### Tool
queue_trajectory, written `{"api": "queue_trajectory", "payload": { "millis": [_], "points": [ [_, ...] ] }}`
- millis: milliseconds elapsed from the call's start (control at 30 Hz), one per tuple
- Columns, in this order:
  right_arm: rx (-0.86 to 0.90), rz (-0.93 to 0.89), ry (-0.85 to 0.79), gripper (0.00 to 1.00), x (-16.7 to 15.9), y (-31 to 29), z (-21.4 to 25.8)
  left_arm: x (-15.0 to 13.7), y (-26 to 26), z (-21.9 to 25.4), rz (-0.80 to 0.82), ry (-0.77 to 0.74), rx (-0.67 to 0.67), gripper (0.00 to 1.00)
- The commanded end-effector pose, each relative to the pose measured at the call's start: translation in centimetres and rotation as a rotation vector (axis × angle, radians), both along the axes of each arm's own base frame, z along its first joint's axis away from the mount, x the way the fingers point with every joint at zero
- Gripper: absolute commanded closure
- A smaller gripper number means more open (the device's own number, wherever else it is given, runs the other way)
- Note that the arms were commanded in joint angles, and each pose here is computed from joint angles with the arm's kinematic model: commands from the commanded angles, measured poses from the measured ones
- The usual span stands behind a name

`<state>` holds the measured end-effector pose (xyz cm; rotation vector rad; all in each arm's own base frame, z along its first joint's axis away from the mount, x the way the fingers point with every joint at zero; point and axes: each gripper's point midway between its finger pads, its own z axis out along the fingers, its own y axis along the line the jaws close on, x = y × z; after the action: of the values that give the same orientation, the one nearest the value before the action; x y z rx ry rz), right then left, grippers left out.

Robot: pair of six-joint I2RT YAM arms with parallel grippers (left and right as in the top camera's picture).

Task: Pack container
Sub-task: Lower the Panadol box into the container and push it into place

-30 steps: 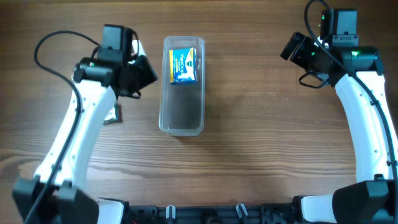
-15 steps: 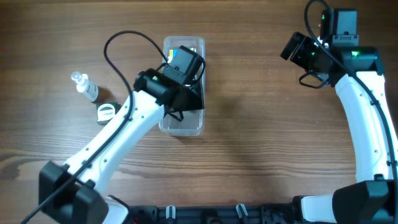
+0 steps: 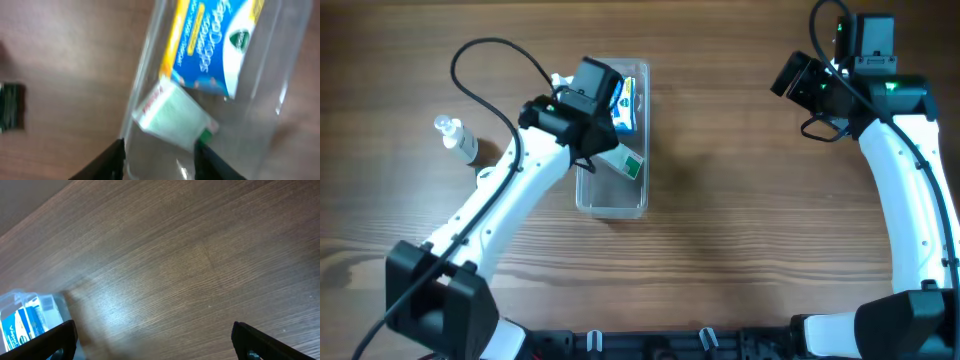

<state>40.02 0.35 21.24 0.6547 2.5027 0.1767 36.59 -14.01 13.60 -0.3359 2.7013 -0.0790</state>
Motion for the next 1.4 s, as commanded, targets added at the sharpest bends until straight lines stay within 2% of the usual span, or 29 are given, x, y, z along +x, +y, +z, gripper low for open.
{"api": "queue_trajectory", "payload": {
  "millis": [0,267,467,533,733,933,1100,1233,1267,1300,1367],
  "points": [
    [0.011,0.007,0.012,0.0,0.1,0.3,-0.5,1.8,-0.1,-1.4,-0.063,-0.007,0.035,0.57],
    [0.011,0.007,0.012,0.0,0.1,0.3,-0.5,3.6,-1.0,-2.5,-0.129,-0.044,0.051,0.61],
    [0.011,0.007,0.012,0.0,0.1,0.3,-0.5,2.4,-0.9,-7.1,-0.192,0.094,0.109,0.64],
    [0.011,0.008,0.012,0.0,0.1,0.3,-0.5,1.1,-1.3,-7.9,-0.212,0.157,0.091,0.74],
    [0.011,0.008,0.012,0.0,0.1,0.3,-0.5,-0.7,-2.3,-7.0,-0.229,0.179,0.095,0.73],
    [0.011,0.008,0.012,0.0,0.1,0.3,-0.5,-1.2,-3.6,-4.5,-0.263,0.122,0.077,0.73],
    [0.011,0.008,0.012,0.0,0.1,0.3,-0.5,-1.2,-3.6,-1.2,-0.263,0.043,0.044,0.69],
    [0.011,0.007,0.012,0.0,0.1,0.3,-0.5,-2.7,-4.1,0.6,-0.288,0.045,-0.017,0.66],
    [0.011,0.007,0.012,0.0,0.1,0.3,-0.5,-3.1,-3.9,0.5,-0.273,0.065,-0.023,0.6],
    [0.011,0.008,0.012,0.0,0.1,0.3,-0.5,-3.5,-3.8,0.2,-0.242,0.09,-0.03,0.5],
    [0.011,0.007,0.012,0.0,0.1,0.3,-0.5,-4.4,-3.8,-0.5,-0.184,0.144,-0.053,0.44]
  ]
}}
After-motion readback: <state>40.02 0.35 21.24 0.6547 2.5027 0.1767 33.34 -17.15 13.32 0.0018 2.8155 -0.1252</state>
